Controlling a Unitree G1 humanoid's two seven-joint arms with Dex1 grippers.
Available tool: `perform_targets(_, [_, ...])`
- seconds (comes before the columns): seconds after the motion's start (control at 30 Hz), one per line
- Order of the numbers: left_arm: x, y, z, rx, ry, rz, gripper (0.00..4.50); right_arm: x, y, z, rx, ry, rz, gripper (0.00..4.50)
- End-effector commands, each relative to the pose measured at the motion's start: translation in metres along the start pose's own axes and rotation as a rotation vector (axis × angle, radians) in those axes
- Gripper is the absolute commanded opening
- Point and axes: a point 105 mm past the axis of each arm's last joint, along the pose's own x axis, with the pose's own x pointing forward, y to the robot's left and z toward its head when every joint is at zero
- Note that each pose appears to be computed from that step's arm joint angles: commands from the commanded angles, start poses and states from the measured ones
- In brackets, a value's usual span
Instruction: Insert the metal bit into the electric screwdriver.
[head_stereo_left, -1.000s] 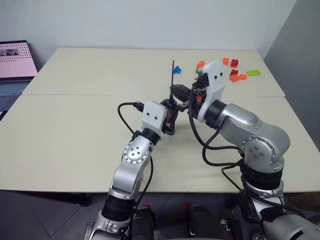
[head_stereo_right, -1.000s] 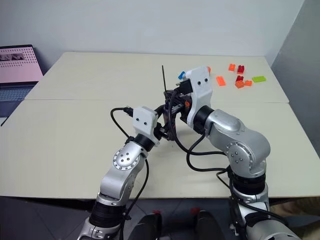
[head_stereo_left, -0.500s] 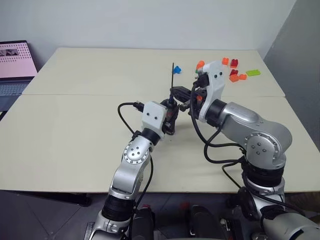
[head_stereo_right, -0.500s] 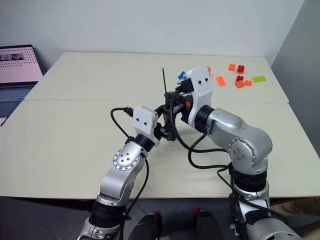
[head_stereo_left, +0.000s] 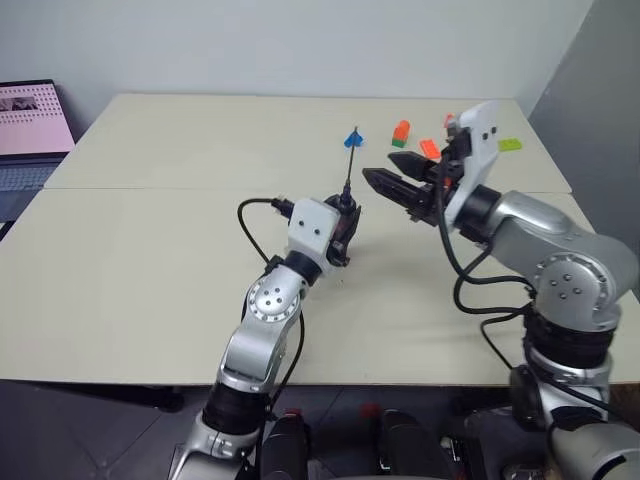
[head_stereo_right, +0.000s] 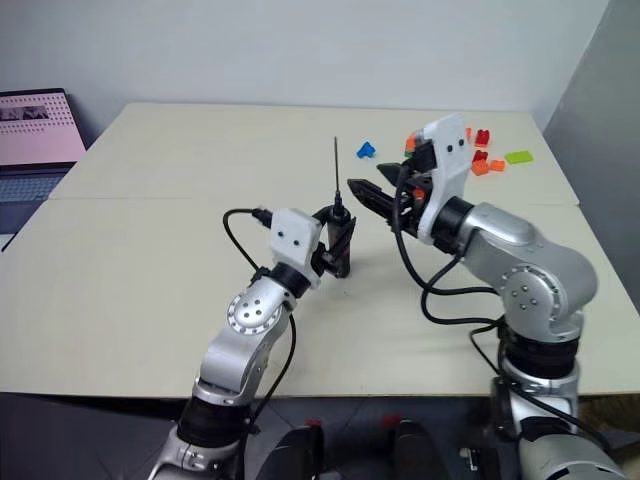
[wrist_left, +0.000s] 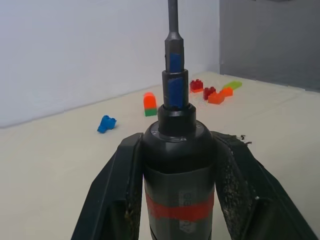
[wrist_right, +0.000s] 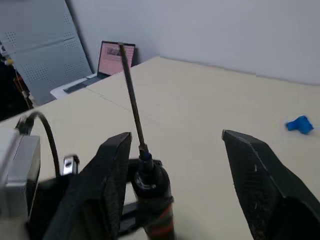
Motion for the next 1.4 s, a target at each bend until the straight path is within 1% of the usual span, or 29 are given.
perform_targets(0.03, [0.013, 0.015, 0.024, 0.21, -0.024, -0.019, 1.64, -0.019, -0.003, 0.019, -0.174, -0.033, 0.049, 2.89])
perform_targets(0.1, [0.022, 0.014, 0.02, 0.349, 0.03, -0.149, 1.64, -0.035, -0.004, 0.014, -0.316, 0.049, 0.108, 2.89])
perform_targets(0.13, [0.024, 0.011, 0.013, 0.452, 0.07, -0.253, 1.64, -0.046, -0.005, 0.012, -0.377, 0.096, 0.147, 2.89])
perform_targets(0.2, [0.026, 0.01, 0.0, 0.634, 0.135, -0.423, 1.64, -0.062, -0.001, 0.008, -0.437, 0.17, 0.231, 2.89])
perform_targets(0.23, [0.027, 0.012, -0.004, 0.687, 0.154, -0.467, 1.64, -0.066, 0.001, 0.007, -0.451, 0.192, 0.263, 2.89])
perform_targets(0.3, [0.03, 0.01, -0.011, 0.737, 0.179, -0.552, 1.64, -0.071, 0.006, 0.0, -0.478, 0.243, 0.318, 2.89])
perform_targets(0.43, [0.033, -0.009, -0.033, 0.771, 0.243, -0.751, 1.64, -0.077, 0.009, -0.018, -0.506, 0.33, 0.365, 2.89])
perform_targets(0.47, [0.034, -0.016, -0.038, 0.731, 0.256, -0.781, 1.64, -0.078, 0.008, -0.023, -0.505, 0.35, 0.363, 2.89])
perform_targets(0.53, [0.036, -0.025, -0.046, 0.722, 0.273, -0.83, 1.64, -0.081, 0.006, -0.032, -0.511, 0.393, 0.366, 2.89])
perform_targets(0.67, [0.034, -0.038, -0.057, 0.699, 0.299, -0.909, 1.64, -0.084, 0.007, -0.038, -0.508, 0.412, 0.372, 2.89])
perform_targets(0.73, [0.03, -0.042, -0.063, 0.697, 0.313, -0.952, 2.34, -0.083, 0.006, -0.038, -0.506, 0.411, 0.363, 2.89])
perform_targets(0.77, [0.029, -0.043, -0.065, 0.697, 0.317, -0.967, 2.49, -0.083, 0.006, -0.038, -0.506, 0.411, 0.359, 2.89])
perform_targets(0.9, [0.027, -0.046, -0.066, 0.681, 0.322, -0.989, 3.4, -0.083, 0.004, -0.039, -0.508, 0.413, 0.344, 2.89])
perform_targets(0.97, [0.028, -0.046, -0.065, 0.657, 0.319, -0.986, 3.78, -0.083, 0.003, -0.039, -0.508, 0.413, 0.342, 2.89])
perform_targets(1.0, [0.03, -0.046, -0.062, 0.639, 0.314, -0.978, 4.03, -0.083, 0.003, -0.039, -0.509, 0.412, 0.34, 2.89])
perform_targets(1.07, [0.035, -0.041, -0.052, 0.578, 0.298, -0.939, 4.49, -0.084, 0.001, -0.038, -0.51, 0.414, 0.334, 2.89])
perform_targets(1.13, [0.04, -0.027, -0.038, 0.522, 0.274, -0.87, 4.49, -0.084, -0.003, -0.038, -0.513, 0.418, 0.325, 2.89])
perform_targets(1.2, [0.042, -0.011, -0.03, 0.457, 0.286, -0.809, 4.49, -0.085, -0.005, -0.039, -0.512, 0.424, 0.318, 2.89])
perform_targets(1.23, [0.04, 0.0, -0.023, 0.395, 0.285, -0.787, 4.49, -0.086, -0.007, -0.04, -0.509, 0.428, 0.312, 2.89])
perform_targets(1.33, [0.024, 0.033, -0.005, 0.244, 0.284, -0.728, 4.49, -0.089, -0.01, -0.044, -0.49, 0.435, 0.304, 2.89])
perform_targets(1.37, [0.015, 0.041, -0.002, 0.202, 0.305, -0.723, 4.49, -0.09, -0.01, -0.046, -0.487, 0.435, 0.308, 2.89])
perform_targets(1.4, [0.007, 0.046, 0.002, 0.187, 0.291, -0.723, 4.49, -0.092, -0.01, -0.047, -0.482, 0.434, 0.312, 2.89])
